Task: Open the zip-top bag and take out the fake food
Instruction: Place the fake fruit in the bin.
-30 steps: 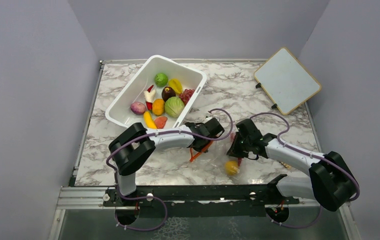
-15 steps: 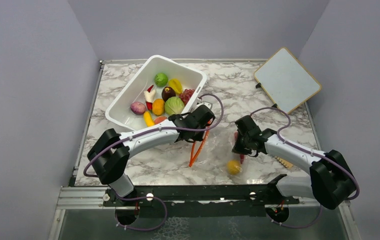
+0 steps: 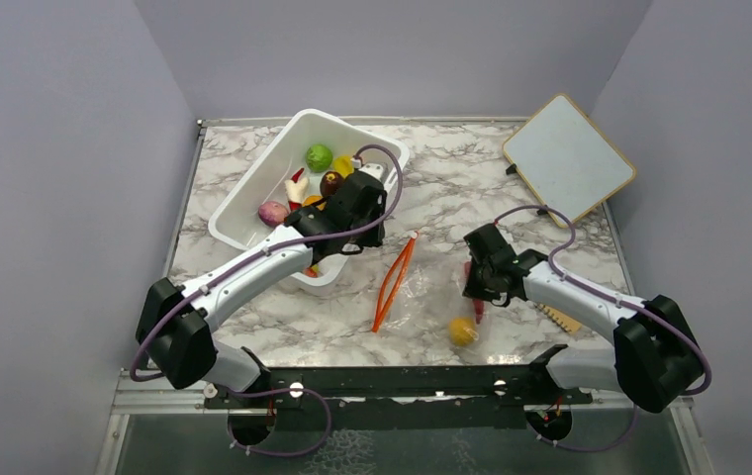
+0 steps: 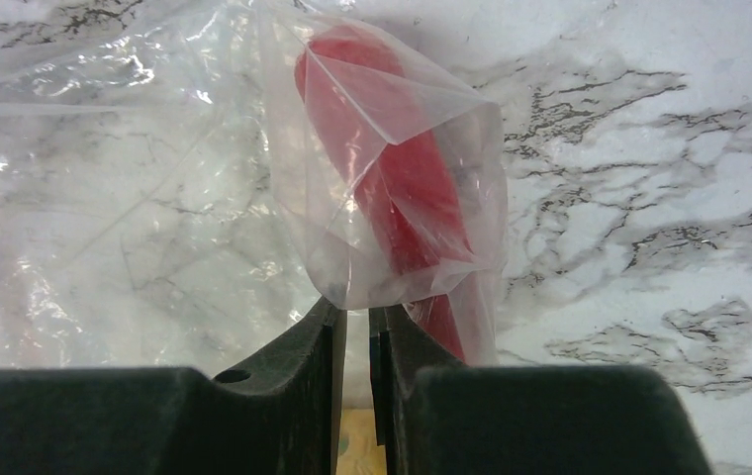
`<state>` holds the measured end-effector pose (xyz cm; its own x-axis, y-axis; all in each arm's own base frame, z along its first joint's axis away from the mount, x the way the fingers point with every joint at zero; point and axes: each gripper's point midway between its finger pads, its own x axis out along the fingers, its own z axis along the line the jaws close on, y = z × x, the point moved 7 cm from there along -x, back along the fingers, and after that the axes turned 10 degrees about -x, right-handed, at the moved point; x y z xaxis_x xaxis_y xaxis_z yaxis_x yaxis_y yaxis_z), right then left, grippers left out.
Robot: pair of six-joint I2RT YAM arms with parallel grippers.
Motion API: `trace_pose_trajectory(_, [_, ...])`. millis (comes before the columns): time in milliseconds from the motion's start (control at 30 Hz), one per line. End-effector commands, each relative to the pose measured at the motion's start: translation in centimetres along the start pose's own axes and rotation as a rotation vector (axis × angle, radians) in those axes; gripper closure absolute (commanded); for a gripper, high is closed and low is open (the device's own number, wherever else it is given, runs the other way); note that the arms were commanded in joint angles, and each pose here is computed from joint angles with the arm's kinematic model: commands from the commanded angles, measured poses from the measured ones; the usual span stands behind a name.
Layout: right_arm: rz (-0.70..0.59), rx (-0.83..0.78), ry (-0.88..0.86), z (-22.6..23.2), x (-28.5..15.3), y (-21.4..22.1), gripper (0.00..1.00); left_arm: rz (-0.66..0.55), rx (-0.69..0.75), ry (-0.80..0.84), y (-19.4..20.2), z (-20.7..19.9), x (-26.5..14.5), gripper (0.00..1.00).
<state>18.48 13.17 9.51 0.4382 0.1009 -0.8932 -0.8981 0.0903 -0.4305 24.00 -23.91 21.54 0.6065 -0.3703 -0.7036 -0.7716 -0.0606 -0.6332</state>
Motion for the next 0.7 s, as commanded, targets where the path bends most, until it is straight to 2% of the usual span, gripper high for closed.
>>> trace_pose_trajectory(0, [-0.001, 0.019, -0.011, -0.2, -0.1, 0.4, 0.84, -0.086, -0.033, 0.047, -3.1, 0.5, -2.3, 0.90])
trace_pose_trajectory(367, [-0.054, 0.048, -0.080, 0.1, -2.6, 0.0, 0.84, -0.143, -0.175, -0.058, -5.7, 7.2, -3.4, 0.90])
trace_pose_trajectory(567, [-0.062, 0.057, -0.085, 0.1, -3.7, -0.2, 0.84, -0.039, -0.264, -0.102, -2.9, 9.8, -1.5, 0.89])
trace_pose_trajectory(667, [-0.067, 0.059, -0.090, 0.1, -4.6, -0.5, 0.83, 0.008, -0.300, -0.094, -1.7, 10.6, -0.7, 0.81])
